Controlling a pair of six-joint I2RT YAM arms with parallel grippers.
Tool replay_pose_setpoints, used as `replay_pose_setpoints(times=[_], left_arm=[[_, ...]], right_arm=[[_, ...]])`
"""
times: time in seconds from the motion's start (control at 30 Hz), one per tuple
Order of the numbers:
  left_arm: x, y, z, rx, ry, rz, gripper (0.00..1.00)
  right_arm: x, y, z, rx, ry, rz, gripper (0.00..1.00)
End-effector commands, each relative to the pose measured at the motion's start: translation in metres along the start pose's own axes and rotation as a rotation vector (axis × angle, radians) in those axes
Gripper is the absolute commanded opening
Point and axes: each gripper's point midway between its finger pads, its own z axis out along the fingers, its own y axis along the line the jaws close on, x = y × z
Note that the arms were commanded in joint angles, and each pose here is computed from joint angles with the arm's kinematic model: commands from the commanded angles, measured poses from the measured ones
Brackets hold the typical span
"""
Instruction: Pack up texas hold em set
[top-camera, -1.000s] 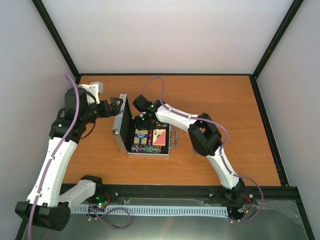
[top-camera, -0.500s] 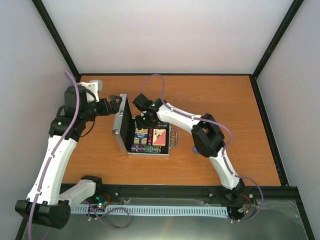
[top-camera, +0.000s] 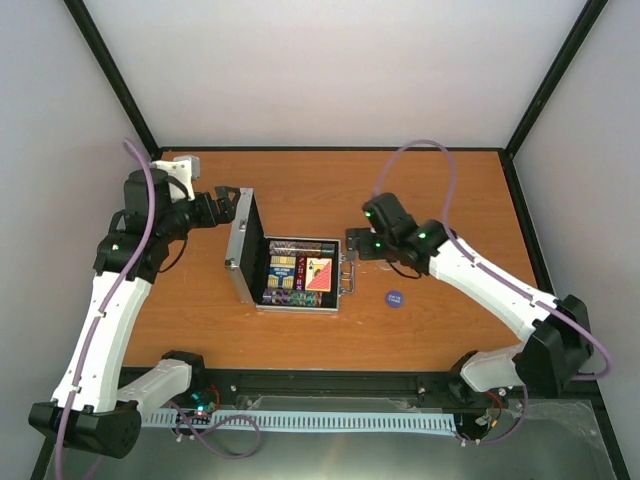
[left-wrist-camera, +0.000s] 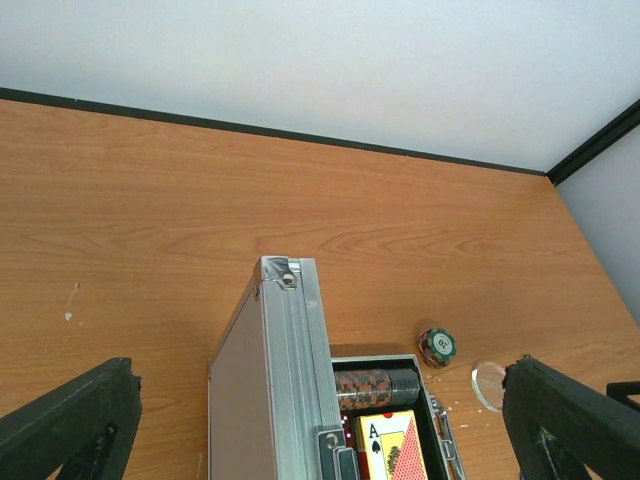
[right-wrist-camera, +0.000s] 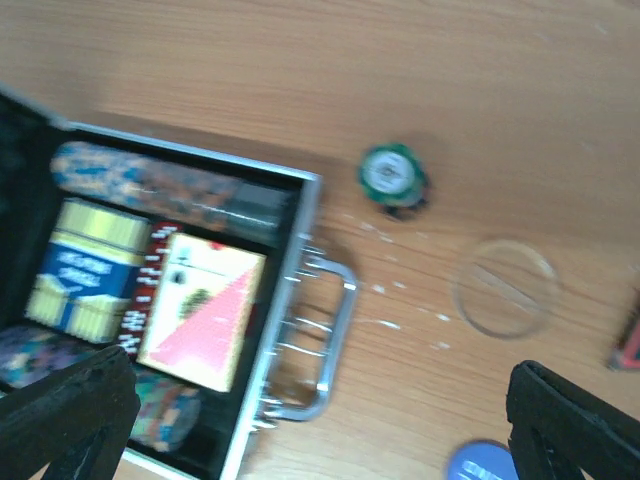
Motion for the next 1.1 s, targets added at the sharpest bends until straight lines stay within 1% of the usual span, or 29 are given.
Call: replay_pose_setpoints(times=[0.0,0.13,0.23,0.53,0.63,0.8,0.97,1.07], left_arm=[[-0.011,0.0,-0.009,-0.017,-0.026,-0.021,1.0],[-0.009,-0.001,-0.006,-0.01,-0.013,-0.028,1.0],[-0.009,-0.001,-0.008,-0.013,-0.015,-0.022,1.0],[-0.002,0.002,-0.015,-0.026,-0.02,-0.043,1.0],[0.004,0.003,-0.019,-0.025,-0.023,-0.065,1.0],[0.009,0.005,-0.022,-0.036,-0.019,-0.058,1.0],[0.008,0.005,-0.022,-0.036,-0.019,-0.05,1.0],[0.007,0.004,-0.021,-0.031,-0.02,-0.046,1.0]], right_arm=[[0.022,-0.061,0.017,0.096,0.031,0.097,1.0],[0.045,-0.097,0.037,0.103,0.144,0.195,1.0],[0.057,-0.108,0.054,0.138,0.209,0.178,1.0],[0.072,-0.132,0.091,0.278,0.31,0.152,1.0],[0.071,-0.133,0.102,0.283,0.329,0.129,1.0],[0.064,-0.132,0.119,0.28,0.343,0.096,0.93],[0.064,-0.132,0.134,0.289,0.37,0.095,0.84],[0.066,-0.135,0.139,0.303,0.381,0.098,0.81]])
